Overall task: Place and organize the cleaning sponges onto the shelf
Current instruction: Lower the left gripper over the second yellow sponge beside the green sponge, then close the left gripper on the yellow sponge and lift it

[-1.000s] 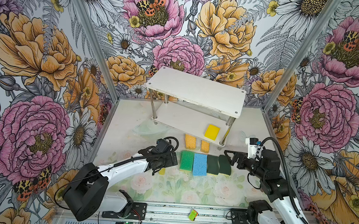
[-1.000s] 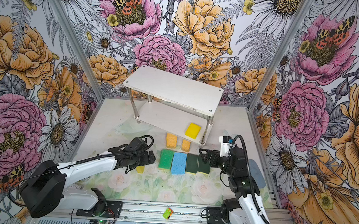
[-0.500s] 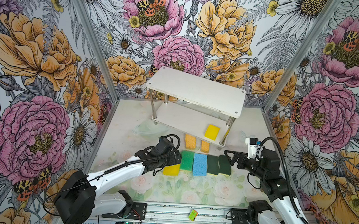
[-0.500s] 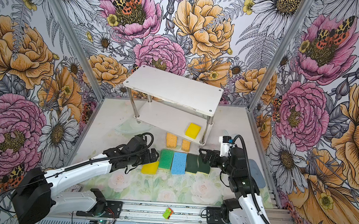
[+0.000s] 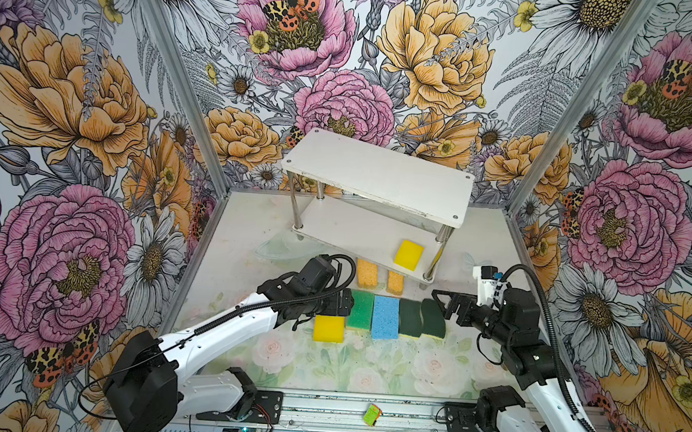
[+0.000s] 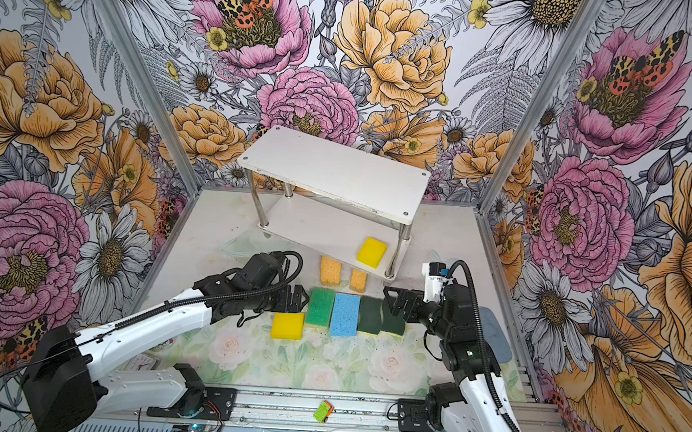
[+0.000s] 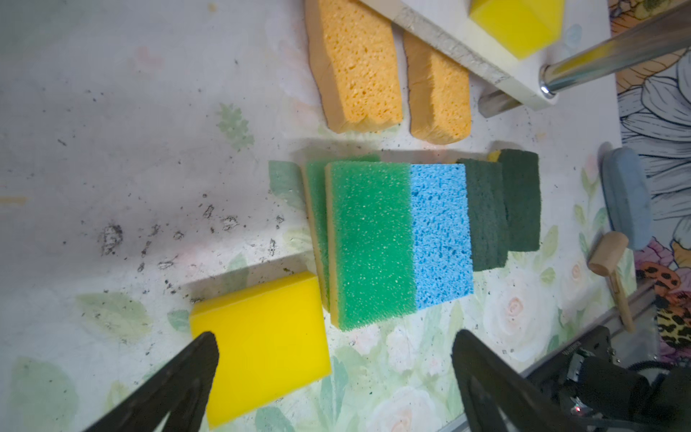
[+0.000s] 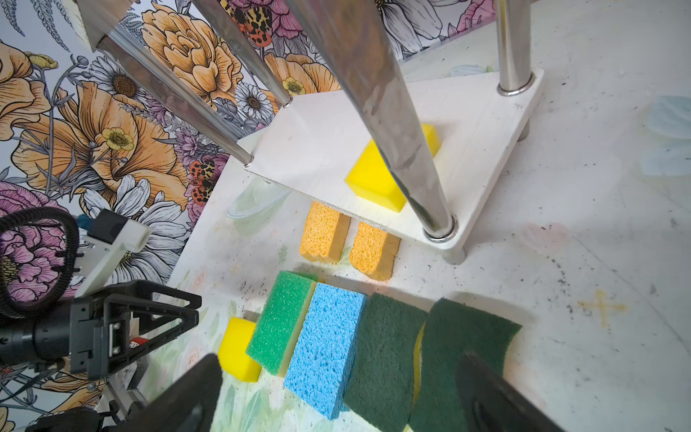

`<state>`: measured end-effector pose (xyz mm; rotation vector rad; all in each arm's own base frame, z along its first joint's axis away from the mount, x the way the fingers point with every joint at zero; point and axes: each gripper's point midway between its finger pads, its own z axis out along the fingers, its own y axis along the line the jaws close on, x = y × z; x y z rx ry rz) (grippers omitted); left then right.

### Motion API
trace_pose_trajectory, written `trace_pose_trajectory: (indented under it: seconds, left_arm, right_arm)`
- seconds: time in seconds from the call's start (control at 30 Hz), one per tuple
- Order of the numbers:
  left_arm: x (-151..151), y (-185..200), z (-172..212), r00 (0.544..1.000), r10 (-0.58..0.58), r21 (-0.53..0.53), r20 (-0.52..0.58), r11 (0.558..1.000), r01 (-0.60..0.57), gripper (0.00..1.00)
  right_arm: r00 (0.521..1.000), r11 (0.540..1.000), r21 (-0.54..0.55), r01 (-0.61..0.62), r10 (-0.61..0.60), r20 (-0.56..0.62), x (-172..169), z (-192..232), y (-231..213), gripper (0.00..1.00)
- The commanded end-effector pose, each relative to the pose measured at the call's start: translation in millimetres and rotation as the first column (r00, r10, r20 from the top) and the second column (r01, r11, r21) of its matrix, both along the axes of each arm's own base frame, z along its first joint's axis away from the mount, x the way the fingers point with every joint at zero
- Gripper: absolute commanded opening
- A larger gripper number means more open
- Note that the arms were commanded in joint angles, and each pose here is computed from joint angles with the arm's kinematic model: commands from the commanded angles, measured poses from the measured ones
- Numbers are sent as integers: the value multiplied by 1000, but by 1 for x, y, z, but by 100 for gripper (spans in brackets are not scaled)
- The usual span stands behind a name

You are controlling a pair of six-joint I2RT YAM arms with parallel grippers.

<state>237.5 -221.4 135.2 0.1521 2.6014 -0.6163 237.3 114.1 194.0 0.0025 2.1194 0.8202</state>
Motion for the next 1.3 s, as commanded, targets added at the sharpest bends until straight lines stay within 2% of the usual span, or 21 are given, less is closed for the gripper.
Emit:
trace_pose_trajectory:
  seconds: [0.0,0.07,0.13,0.23,0.37,0.43,0.6,0.7,0.97,1.27]
  left_arm:
    - [-19,-13,15,975,-223,-23,1,975,223,99]
    - [-25,-19,20,959,-285,-32,-8,958,285,99]
    - [-35,-28,28,922,-386,-32,-3,922,386,99]
    - [-38,-30,38,872,-490,97,23,869,485,99]
    - [-35,-23,32,779,-627,348,7,732,586,99]
    - [-34,-17,21,726,-685,435,-50,640,634,99]
    - [-40,3,-7,637,-745,526,-198,467,710,99]
    - [-37,19,-21,617,-743,578,-259,393,715,99]
    - [-37,29,-37,545,-772,583,-328,288,760,99]
    - [-45,43,-57,490,-775,557,-399,220,801,99]
  right_arm:
    - [999,1000,19,-13,13,32,-1,15,3,100]
    - [999,1000,18,-14,13,39,-1,16,3,100]
    - [999,1000,18,-15,14,45,-2,17,3,100]
    - [999,1000,17,-17,16,47,-1,18,3,100]
    - [999,1000,15,-15,14,45,-1,18,3,100]
    - [999,1000,15,-15,14,44,-1,18,3,100]
    - [999,1000,15,-11,10,50,-2,18,2,99]
    - [999,1000,13,-9,8,44,-1,16,2,100]
    - [999,1000,9,-9,9,36,-1,13,2,100]
    - [1000,1000,-5,5,-5,26,0,4,-1,100]
